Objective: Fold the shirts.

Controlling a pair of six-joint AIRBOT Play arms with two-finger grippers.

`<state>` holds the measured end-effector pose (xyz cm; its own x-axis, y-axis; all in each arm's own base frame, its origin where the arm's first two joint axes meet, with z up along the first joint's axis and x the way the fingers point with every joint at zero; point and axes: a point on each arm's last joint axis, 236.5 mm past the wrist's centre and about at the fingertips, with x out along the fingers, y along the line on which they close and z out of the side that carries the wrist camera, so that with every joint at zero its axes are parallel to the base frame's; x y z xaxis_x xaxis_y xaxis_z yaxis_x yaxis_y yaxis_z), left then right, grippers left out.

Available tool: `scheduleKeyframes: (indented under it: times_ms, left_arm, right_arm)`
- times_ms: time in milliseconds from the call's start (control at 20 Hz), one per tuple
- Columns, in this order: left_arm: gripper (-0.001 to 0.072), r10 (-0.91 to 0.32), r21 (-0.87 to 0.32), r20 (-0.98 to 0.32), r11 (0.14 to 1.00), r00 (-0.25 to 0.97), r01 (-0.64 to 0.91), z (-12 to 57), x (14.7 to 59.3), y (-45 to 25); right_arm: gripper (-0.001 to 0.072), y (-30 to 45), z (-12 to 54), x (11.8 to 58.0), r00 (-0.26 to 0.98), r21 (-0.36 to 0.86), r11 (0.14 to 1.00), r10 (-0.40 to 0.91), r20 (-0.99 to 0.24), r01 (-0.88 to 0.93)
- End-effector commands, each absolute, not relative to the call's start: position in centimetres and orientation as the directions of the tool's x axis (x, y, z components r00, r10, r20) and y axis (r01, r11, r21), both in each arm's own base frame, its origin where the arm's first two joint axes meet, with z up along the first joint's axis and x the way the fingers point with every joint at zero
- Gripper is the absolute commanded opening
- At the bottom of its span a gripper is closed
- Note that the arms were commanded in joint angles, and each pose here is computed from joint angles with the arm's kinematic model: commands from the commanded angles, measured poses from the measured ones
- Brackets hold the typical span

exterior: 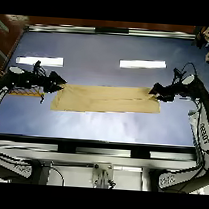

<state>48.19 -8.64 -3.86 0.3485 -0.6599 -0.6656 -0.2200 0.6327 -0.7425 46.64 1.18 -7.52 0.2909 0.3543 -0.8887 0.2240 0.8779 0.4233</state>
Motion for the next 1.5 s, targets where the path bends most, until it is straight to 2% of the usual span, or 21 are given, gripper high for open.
scheduleKeyframes:
  times_ms: [0, 200, 350, 550, 700, 1200, 1300, 1450]
  left_arm:
    - [0.0548, -0.698, -0.758, -0.651, 0.622, 0.298, -0.198, -2.8, 47.3, -8.9]
    - [0.0547, -0.718, -0.769, -0.636, 0.623, 0.285, -0.145, -0.8, 47.5, -9.3]
    - [0.0547, -0.718, -0.769, -0.633, 0.625, 0.288, -0.133, -0.5, 47.7, -9.5]
    - [0.0546, -0.722, -0.770, -0.633, 0.624, 0.281, -0.131, -0.4, 47.6, -9.6]
    - [0.0545, -0.723, -0.771, -0.632, 0.623, 0.277, -0.131, -0.4, 47.5, -9.7]
    - [0.0541, -0.725, -0.772, -0.631, 0.622, 0.275, -0.132, -0.4, 47.4, -9.7]
    - [0.0540, -0.730, -0.778, -0.624, 0.614, 0.279, -0.132, -0.2, 47.5, -9.8]
    - [0.0538, -0.732, -0.780, -0.621, 0.612, 0.281, -0.131, -0.2, 47.6, -9.8]
  right_arm:
    - [0.0603, 0.0, -7.1, 45.0, 0.241, 0.408, 0.888, 0.357, -0.903, 0.212]
    - [0.0603, -3.1, -6.4, 44.2, 0.249, 0.390, 0.883, 0.329, -0.911, 0.260]
    - [0.0603, -4.8, -6.2, 45.2, 0.305, 0.397, 0.866, 0.306, -0.902, 0.305]
    - [0.0629, -3.1, -6.1, 47.2, 0.374, 0.516, 0.809, 0.403, -0.835, 0.281]
    - [0.0629, -1.7, -7.7, 47.1, 0.343, 0.563, 0.774, 0.465, -0.816, 0.290]
    - [0.0634, -0.6, -11.3, 44.9, 0.213, 0.550, 0.769, 0.507, -0.835, 0.325]
    - [0.0453, -0.1, -11.7, 44.2, 0.180, 0.555, 0.764, 0.527, -0.831, 0.329]
    - [0.0257, 0.6, -11.1, 44.2, 0.181, 0.588, 0.766, 0.559, -0.809, 0.260]
